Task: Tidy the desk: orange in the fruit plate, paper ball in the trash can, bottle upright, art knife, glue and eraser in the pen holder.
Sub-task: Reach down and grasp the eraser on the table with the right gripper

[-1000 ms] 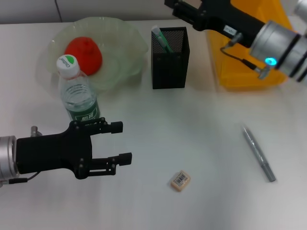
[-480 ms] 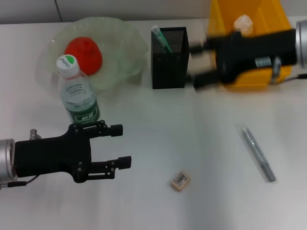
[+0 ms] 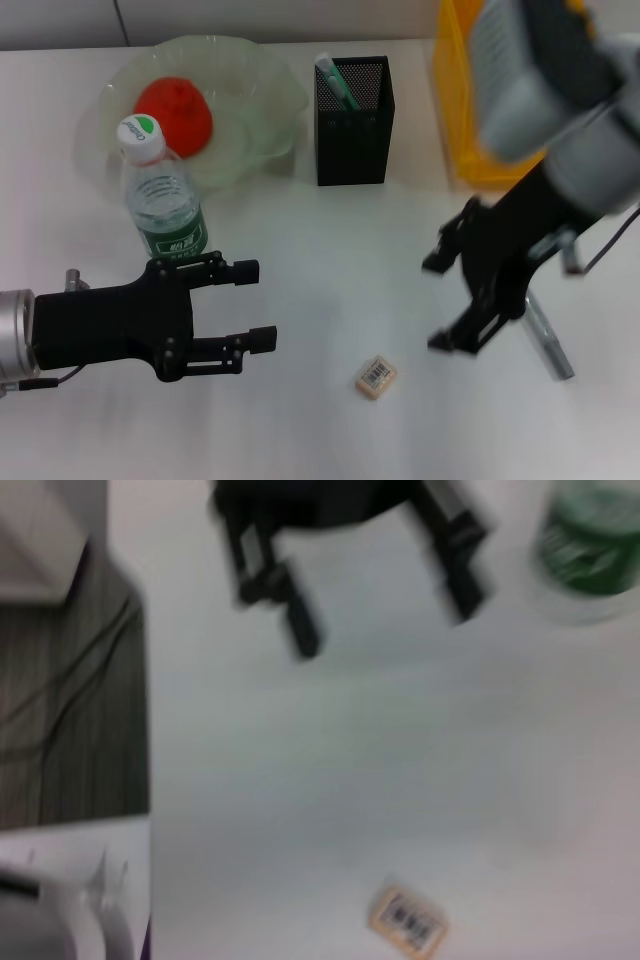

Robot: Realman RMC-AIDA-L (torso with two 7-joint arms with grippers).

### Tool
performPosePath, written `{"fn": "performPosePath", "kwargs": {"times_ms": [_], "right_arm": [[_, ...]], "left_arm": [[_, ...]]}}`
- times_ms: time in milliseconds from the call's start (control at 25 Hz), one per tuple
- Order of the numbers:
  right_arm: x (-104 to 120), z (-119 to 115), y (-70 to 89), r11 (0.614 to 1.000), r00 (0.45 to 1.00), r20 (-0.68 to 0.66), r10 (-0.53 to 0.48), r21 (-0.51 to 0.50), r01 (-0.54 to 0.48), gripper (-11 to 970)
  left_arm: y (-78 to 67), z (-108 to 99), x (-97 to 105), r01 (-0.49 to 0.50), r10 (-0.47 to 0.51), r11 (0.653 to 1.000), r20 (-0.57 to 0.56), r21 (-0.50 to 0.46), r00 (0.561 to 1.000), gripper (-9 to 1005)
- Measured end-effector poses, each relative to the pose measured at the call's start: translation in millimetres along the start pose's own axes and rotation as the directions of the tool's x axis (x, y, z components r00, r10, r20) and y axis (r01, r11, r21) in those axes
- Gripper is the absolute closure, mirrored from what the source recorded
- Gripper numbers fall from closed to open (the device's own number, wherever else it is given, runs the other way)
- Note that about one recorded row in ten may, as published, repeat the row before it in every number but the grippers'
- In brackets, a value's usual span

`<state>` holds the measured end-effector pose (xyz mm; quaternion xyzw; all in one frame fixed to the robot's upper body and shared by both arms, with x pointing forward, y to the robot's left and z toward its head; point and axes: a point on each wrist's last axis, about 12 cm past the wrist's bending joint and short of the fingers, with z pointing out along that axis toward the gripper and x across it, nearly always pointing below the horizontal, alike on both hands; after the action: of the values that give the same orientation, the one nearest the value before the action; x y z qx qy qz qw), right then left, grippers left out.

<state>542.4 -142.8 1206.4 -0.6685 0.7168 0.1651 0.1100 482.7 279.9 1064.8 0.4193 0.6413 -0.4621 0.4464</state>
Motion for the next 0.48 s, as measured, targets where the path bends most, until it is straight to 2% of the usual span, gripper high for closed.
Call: {"fn": "performPosePath", "kwargs": {"times_ms": [80,200,240,400,480], "right_arm": [[-4,6,1.2,1.0,1.0,-0.018,-0.017,-0.003,0.016,128],[-17,35,6.1,0.997,0.995,-0.068,-0.076,-0.012,0.076,127],[-17,35,6.1,0.997,0.995,-0.068,-0.076,-0.012,0.076,127],[-24,66,11.6,0.991,0.984,-0.119,-0.129,-0.032,0.126,127],[-24,72,11.2,0.991,0.983,-0.127,-0.132,-0.03,0.129,128]], "left_arm": [[0.0,0,0,0.0,0.0,1.0,0.0,0.0,1.0,213],[-0.1,1,0,0.001,-0.001,1.0,0.001,0.002,1.0,213],[-0.1,1,0,0.001,-0.001,1.0,0.001,0.002,1.0,213],[-1.0,1,1,0.004,-0.004,1.0,-0.001,0.003,1.0,213],[-1.1,1,1,0.004,-0.004,1.0,-0.001,0.003,1.0,213]]}}
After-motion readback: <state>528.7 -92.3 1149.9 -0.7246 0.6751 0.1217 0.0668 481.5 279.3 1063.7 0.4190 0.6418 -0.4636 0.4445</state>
